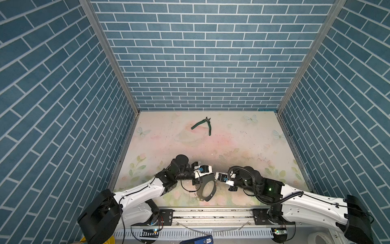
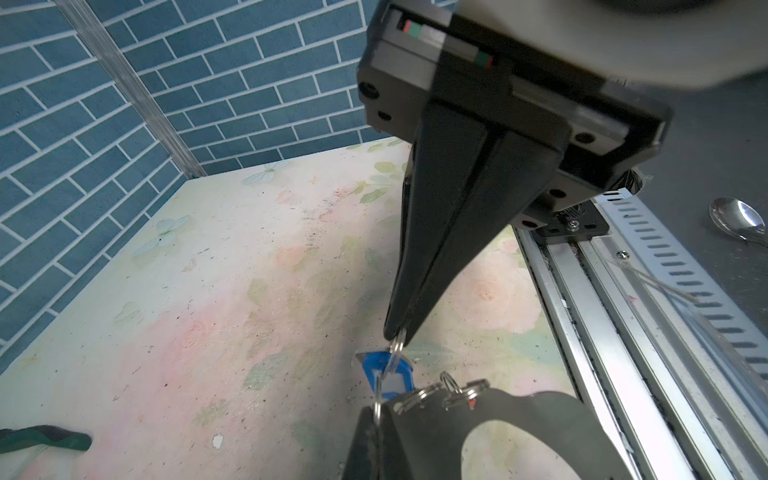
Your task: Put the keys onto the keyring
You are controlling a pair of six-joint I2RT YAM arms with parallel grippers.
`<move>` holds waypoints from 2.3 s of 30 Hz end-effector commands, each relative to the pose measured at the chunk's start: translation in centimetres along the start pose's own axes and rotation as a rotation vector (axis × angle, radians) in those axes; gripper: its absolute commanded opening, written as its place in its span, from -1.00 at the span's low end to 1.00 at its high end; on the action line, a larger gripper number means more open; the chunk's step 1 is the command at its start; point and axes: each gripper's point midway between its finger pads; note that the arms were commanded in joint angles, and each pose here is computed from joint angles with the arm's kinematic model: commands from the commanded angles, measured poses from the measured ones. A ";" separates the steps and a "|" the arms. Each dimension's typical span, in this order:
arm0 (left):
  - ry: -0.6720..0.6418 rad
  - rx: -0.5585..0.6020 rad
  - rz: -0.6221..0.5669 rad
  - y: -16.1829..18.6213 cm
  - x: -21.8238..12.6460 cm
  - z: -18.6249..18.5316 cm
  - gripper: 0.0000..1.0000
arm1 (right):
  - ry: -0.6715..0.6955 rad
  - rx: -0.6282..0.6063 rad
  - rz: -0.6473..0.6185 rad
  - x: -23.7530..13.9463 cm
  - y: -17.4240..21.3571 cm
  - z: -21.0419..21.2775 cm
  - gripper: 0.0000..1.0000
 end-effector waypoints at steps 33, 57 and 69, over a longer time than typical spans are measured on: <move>0.002 0.017 -0.021 -0.3 0.0 -0.3 -1.00 | -0.001 0.023 -0.065 -0.3 -2.8 -1.3 -1.00; -0.011 0.017 -0.030 -0.7 -0.1 0.0 -1.00 | -0.042 0.021 -0.056 -0.1 -2.3 -0.3 -1.00; -0.020 0.021 -0.031 -0.8 -0.1 0.1 -1.00 | -0.079 0.019 -0.038 0.3 -2.0 0.3 -1.00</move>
Point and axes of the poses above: each gripper's point midway between its finger pads, its own x axis out along the fingers, its own z axis along the line the jaws close on, y = z × x, and after that the axes turned 7 degrees about -x, right-handed
